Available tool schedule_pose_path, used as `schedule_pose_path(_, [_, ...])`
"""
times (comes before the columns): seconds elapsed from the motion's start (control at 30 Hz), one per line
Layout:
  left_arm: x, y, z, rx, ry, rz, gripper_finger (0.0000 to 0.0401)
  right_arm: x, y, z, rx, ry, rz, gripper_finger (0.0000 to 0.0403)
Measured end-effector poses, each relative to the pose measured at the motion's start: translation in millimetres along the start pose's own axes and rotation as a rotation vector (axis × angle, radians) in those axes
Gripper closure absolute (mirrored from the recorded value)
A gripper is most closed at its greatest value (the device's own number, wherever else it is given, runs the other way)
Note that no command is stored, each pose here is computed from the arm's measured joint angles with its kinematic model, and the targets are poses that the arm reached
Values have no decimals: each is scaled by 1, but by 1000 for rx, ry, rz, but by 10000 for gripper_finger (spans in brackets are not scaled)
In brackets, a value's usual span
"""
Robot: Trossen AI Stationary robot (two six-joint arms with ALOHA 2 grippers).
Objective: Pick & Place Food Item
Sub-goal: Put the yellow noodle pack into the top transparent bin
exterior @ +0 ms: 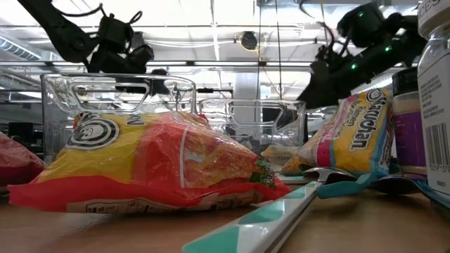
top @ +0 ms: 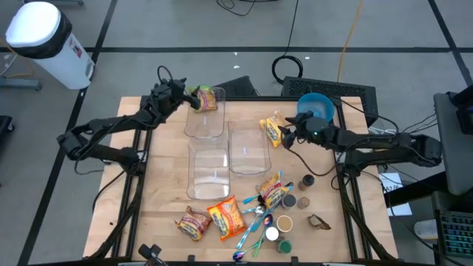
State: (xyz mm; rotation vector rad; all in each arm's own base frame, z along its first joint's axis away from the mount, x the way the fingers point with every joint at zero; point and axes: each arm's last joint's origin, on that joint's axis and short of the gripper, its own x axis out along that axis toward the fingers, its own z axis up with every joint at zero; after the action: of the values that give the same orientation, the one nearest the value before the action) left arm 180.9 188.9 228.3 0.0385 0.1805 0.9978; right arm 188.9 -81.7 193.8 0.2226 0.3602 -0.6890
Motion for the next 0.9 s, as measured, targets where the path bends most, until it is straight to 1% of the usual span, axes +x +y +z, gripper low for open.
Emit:
schedule_pose_path(0.13, [0,-1,0,-18,1,-32,68,19,-3,-12,-16,103,-34,179])
schedule_pose_path(0.27, [-1,-2,-1,-17,9,-44,77,39,-6,-21,-13,204,2,188])
schedule_pose_path(0.4, [-1,-4,-1,-10,15,-54,85,53,-13,-30,-9,268,-36,193])
schedule_pose_path(0.57, [-1,-5,-3,-3,32,-57,83,60,-17,-37,-6,298,-57,194])
schedule_pose_path(0.67, [-1,-5,-4,-1,47,-58,80,60,-17,-37,-6,302,-55,201])
schedule_pose_path(0.77, [-1,-5,-5,1,50,-59,82,59,-16,-36,-1,306,-22,220])
schedule_pose_path(0.9, [-1,-5,-5,1,51,-59,88,58,-15,-35,-4,303,-5,258])
